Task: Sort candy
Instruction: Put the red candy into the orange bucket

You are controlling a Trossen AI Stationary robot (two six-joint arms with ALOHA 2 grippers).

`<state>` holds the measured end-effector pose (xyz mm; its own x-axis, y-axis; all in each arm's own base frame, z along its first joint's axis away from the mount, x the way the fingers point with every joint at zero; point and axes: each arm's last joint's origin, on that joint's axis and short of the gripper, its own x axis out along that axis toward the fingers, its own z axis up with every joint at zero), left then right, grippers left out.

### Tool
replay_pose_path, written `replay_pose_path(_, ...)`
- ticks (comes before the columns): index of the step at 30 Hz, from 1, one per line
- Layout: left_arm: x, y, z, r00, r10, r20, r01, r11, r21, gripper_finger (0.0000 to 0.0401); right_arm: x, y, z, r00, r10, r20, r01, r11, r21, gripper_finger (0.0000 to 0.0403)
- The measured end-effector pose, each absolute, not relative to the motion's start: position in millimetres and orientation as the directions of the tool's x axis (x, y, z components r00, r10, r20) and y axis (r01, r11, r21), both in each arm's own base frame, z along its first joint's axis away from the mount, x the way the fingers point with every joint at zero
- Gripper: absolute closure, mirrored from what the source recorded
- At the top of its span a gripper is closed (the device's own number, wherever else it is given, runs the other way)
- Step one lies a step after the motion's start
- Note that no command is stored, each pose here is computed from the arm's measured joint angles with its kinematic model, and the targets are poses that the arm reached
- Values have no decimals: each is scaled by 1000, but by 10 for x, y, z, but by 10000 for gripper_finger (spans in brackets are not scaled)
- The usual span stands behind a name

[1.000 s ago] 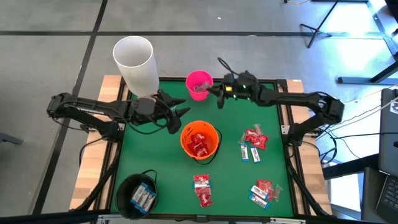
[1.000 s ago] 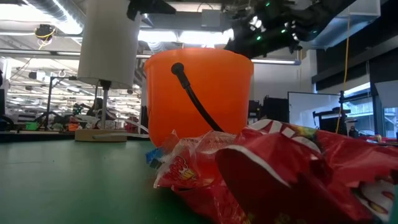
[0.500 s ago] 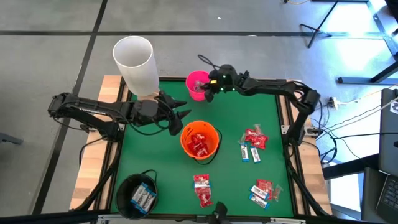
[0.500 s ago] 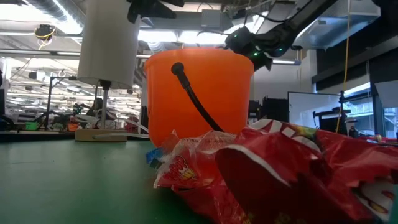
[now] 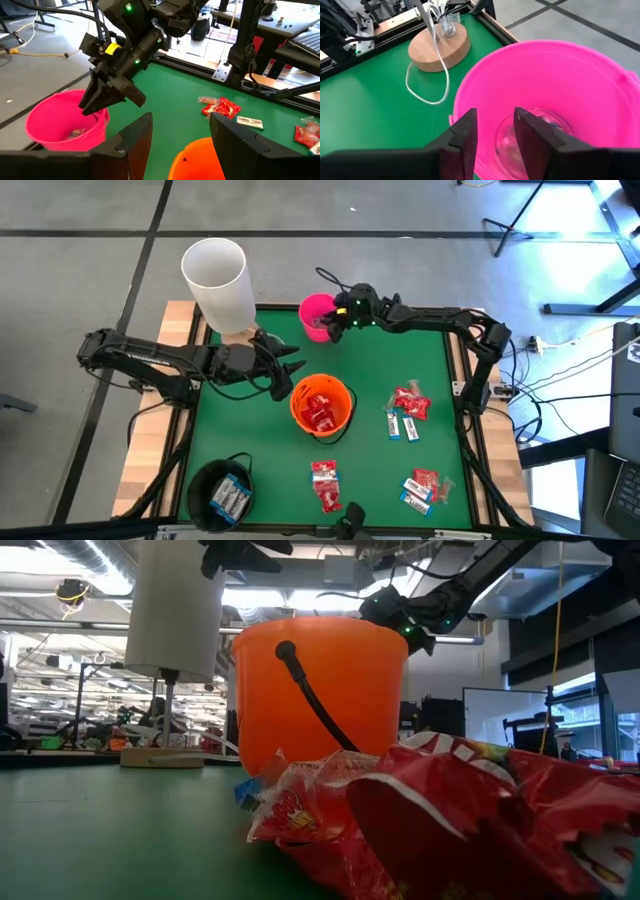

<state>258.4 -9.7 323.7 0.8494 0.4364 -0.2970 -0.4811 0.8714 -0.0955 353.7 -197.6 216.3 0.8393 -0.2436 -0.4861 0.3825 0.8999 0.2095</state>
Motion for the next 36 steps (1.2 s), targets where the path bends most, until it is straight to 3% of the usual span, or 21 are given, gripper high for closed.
replay_pose_path(8,2581,-96,3230,846,438,-303,-483,871,-90,213,3352,-1794,2561,873,-134,-470,261,940,218,263)
replay_pose_path(15,2553,-114,3186,812,477,-336,-523,850,-57,213,3001,-1266,2978,803,-119,-584,220,970,105,262)
replay_pose_path(22,2537,-170,3164,805,478,-351,-521,853,-34,213,2573,-642,2959,805,-52,-591,130,987,90,262)
replay_pose_path(29,2528,-185,3151,799,480,-362,-521,853,-21,213,2023,-333,2619,790,-81,-607,269,937,225,262)
replay_pose_path(32,2528,-185,3151,800,480,-361,-521,853,-21,213,1783,-236,2389,667,-169,-726,428,884,188,262)
replay_pose_path(36,2528,-185,3152,800,480,-361,-521,853,-21,213,1577,-103,2168,501,-168,-849,558,812,168,262)
